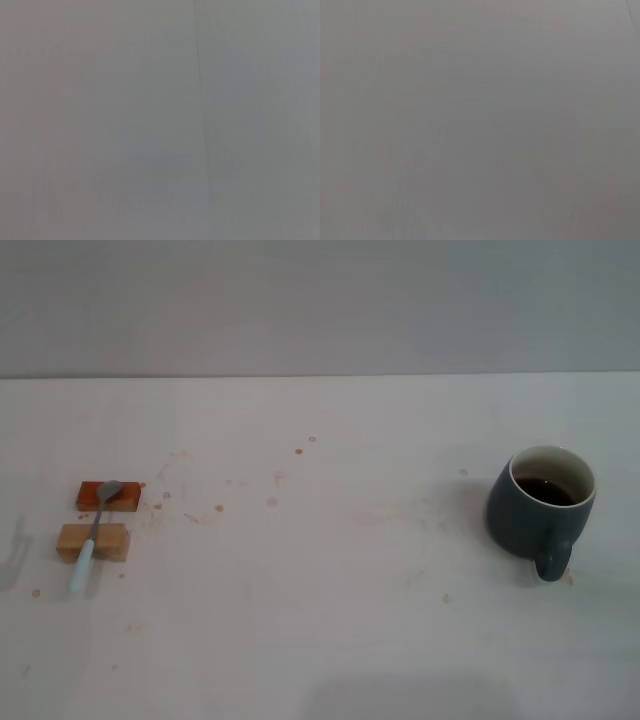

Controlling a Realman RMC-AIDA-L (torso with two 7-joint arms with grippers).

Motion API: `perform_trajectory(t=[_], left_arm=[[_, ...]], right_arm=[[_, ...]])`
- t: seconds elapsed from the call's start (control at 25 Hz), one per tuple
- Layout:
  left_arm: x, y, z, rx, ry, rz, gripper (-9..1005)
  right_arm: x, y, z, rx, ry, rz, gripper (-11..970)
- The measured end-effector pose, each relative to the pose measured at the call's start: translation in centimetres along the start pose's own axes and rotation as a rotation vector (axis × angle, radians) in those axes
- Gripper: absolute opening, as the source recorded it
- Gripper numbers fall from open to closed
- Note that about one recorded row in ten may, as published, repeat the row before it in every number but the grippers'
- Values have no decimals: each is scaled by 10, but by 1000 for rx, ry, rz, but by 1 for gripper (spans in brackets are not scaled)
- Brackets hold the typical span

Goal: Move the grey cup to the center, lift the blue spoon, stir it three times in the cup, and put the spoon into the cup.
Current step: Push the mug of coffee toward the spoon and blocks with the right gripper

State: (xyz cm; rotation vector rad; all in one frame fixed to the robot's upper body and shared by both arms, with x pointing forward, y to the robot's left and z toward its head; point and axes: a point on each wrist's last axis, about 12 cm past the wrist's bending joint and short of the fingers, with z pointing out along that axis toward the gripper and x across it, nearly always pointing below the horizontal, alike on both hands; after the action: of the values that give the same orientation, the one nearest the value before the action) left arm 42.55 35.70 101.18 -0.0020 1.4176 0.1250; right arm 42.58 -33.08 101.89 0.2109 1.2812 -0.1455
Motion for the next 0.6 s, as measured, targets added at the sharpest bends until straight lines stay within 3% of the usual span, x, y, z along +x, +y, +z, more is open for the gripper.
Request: perform_trajectory(t=[0.36,0.6], left_arm=[[0,0,2,2,2,-1,840],[0,-1,3,4,0,0,840]], right_arm=[[8,-3,7,34,62,1,-1],[23,-11,35,100,183,-21,-1]])
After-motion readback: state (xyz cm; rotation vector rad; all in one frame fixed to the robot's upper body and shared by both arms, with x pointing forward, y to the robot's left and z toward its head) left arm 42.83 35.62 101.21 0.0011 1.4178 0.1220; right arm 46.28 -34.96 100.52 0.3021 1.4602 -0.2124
